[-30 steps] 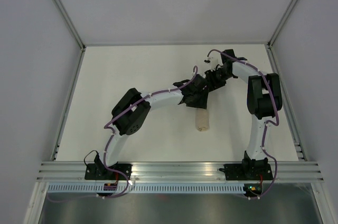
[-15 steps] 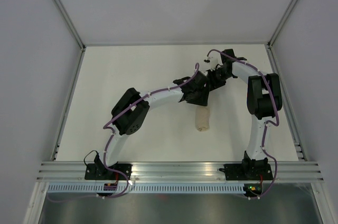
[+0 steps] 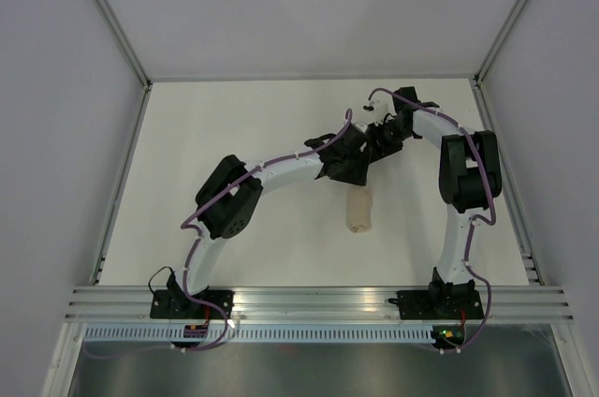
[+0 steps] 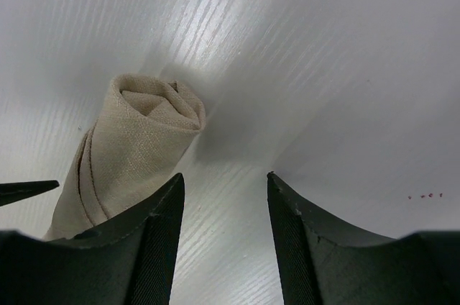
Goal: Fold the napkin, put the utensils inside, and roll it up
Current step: Roll the napkin at the center of the board, then reset both arms
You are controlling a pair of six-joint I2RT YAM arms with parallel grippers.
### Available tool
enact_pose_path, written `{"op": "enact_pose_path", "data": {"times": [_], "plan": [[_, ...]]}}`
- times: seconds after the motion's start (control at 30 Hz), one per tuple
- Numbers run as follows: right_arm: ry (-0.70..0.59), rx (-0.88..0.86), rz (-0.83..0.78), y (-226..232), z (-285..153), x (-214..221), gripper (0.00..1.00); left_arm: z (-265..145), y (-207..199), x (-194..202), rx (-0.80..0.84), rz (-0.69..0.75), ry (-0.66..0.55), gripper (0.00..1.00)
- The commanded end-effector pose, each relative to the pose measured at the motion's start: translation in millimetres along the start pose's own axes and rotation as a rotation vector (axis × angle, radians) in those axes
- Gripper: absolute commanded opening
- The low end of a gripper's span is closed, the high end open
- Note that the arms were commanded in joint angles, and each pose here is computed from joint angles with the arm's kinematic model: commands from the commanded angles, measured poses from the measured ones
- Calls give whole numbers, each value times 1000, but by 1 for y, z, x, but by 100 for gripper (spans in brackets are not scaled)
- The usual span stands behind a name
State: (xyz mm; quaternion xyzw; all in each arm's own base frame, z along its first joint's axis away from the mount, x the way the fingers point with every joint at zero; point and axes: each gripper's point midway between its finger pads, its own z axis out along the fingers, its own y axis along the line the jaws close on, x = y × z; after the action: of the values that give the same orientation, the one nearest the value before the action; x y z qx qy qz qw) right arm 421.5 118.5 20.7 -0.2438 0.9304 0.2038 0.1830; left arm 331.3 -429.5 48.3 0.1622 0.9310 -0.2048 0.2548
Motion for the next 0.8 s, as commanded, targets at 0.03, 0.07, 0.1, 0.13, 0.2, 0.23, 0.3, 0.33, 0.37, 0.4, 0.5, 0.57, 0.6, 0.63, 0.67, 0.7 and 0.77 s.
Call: {"op": "enact_pose_path", "data": {"times": [0.03, 0.07, 0.1, 0.13, 0.2, 0.23, 0.3, 0.33, 0.37, 0.4, 0.5, 0.57, 0.6, 0.63, 0.67, 0.7, 0.77], "plan": [[12, 77, 30, -13, -14, 7, 57, -42, -21, -54, 82, 49, -140, 62], [8, 75, 29, -12, -15, 6, 58, -45, -23, -57, 88, 52, -151, 62], [1, 66, 28, -10, -17, 5, 58, -47, -22, -60, 88, 56, -158, 62], [-12, 67, 24, -9, -21, 3, 59, -50, -23, -64, 99, 56, -169, 62], [-33, 68, 27, -8, -27, -2, 62, -60, -26, -71, 122, 61, -187, 62], [-56, 64, 28, -7, -34, -6, 63, -64, -25, -77, 128, 58, -199, 62], [-83, 63, 31, -6, -43, -11, 63, -79, -27, -88, 145, 59, -234, 62], [-113, 61, 31, -5, -54, -17, 63, -85, -23, -95, 143, 54, -249, 63], [-131, 60, 32, -4, -60, -20, 64, -90, -22, -98, 146, 56, -260, 63], [-166, 71, 40, -5, -73, -26, 64, -103, -18, -104, 146, 51, -281, 63], [-257, 66, 56, -1, -107, -36, 66, -130, -4, -111, 142, 45, -317, 63], [-313, 76, 51, 2, -127, -41, 68, -139, 10, -103, 117, 51, -317, 63], [-367, 115, 58, -2, -151, -42, 70, -157, 15, -109, 124, 41, -348, 63], [-388, 134, 54, -2, -162, -43, 70, -166, 20, -109, 127, 37, -355, 63], [-407, 146, 54, 0, -171, -42, 71, -167, 28, -99, 120, 42, -339, 63], [-456, 174, 46, 3, -192, -45, 72, -173, 35, -99, 111, 41, -348, 63], [-485, 199, 59, 6, -206, -40, 73, -192, 42, -92, 106, 55, -370, 63]]}}
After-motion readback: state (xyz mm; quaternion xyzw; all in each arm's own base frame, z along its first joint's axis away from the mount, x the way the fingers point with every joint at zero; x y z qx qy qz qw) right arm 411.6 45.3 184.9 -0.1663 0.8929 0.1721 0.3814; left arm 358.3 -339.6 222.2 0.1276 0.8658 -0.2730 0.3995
